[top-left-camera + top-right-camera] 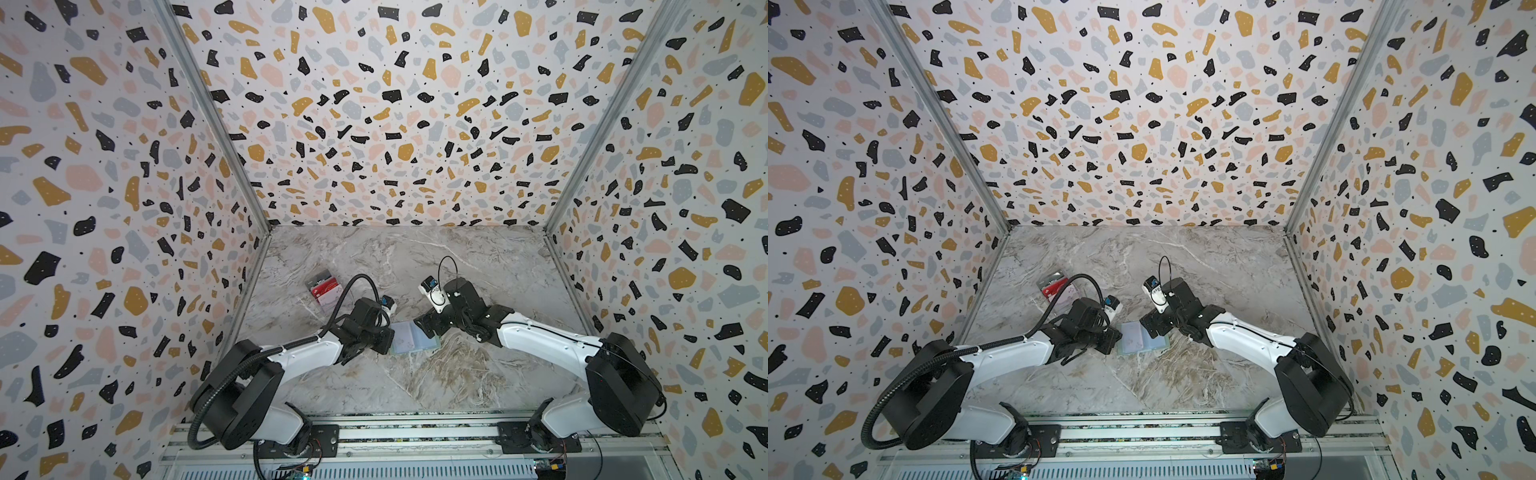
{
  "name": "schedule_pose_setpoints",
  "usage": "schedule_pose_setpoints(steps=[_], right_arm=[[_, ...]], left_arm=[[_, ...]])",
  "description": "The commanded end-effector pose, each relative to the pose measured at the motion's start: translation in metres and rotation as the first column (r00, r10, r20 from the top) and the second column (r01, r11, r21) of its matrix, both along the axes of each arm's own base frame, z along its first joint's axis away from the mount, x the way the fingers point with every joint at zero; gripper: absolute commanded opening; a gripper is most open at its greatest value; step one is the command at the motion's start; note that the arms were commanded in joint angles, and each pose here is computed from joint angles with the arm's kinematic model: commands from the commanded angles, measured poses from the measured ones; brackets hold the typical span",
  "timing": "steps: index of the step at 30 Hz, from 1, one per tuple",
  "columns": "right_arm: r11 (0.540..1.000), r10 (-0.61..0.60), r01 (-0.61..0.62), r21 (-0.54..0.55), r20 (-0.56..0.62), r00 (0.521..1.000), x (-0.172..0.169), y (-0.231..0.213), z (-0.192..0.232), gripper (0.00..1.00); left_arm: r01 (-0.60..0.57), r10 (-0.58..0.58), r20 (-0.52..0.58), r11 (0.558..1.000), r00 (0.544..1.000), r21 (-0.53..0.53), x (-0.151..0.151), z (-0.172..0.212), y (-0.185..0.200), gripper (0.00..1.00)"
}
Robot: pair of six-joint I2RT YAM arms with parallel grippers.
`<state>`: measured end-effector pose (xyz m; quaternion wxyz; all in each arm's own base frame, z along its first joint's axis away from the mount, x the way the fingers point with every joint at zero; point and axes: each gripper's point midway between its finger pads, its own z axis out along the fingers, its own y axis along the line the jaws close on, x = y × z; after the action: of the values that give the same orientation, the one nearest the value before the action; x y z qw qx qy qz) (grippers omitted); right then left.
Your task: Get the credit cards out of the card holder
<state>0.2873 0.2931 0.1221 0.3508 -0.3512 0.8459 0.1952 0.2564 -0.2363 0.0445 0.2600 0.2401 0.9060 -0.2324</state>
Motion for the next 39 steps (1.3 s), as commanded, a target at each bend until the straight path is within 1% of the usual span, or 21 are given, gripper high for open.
schedule_pose_setpoints(steps=[1,9,16,24,28,39], right_arm=[[1.0,0.004,-0.004,0.02,0.005,1.0,0.002,0.01,0.013,0.9],[1.0,0.023,-0.023,0.014,-0.038,0.999,-0.003,0.022,0.0,0.87],[0.999,0.03,-0.027,0.036,-0.083,0.996,-0.005,0.034,-0.01,0.83],[0.998,0.053,-0.051,0.023,-0.131,0.99,-0.016,0.047,-0.027,0.8],[0.997,0.073,-0.073,0.008,-0.144,0.987,-0.024,0.054,-0.035,0.82],[0.996,0.068,-0.077,-0.051,-0.158,0.985,-0.031,0.066,-0.058,0.82]], left_arm=[[0.018,-0.018,0.0,0.999,1.0,-0.036,-0.002,-0.002,-0.008,0.06],[0.019,-0.02,-0.021,1.0,1.0,-0.015,-0.005,-0.013,-0.005,0.03],[0.025,-0.024,-0.042,1.0,0.999,0.005,-0.012,-0.028,0.001,0.0],[0.018,-0.017,-0.06,1.0,0.998,0.009,-0.017,-0.037,0.004,0.0],[0.016,-0.015,-0.067,1.0,0.998,0.014,-0.019,-0.041,0.005,0.0],[0.013,-0.011,-0.08,1.0,0.997,0.024,-0.024,-0.046,0.009,0.0]])
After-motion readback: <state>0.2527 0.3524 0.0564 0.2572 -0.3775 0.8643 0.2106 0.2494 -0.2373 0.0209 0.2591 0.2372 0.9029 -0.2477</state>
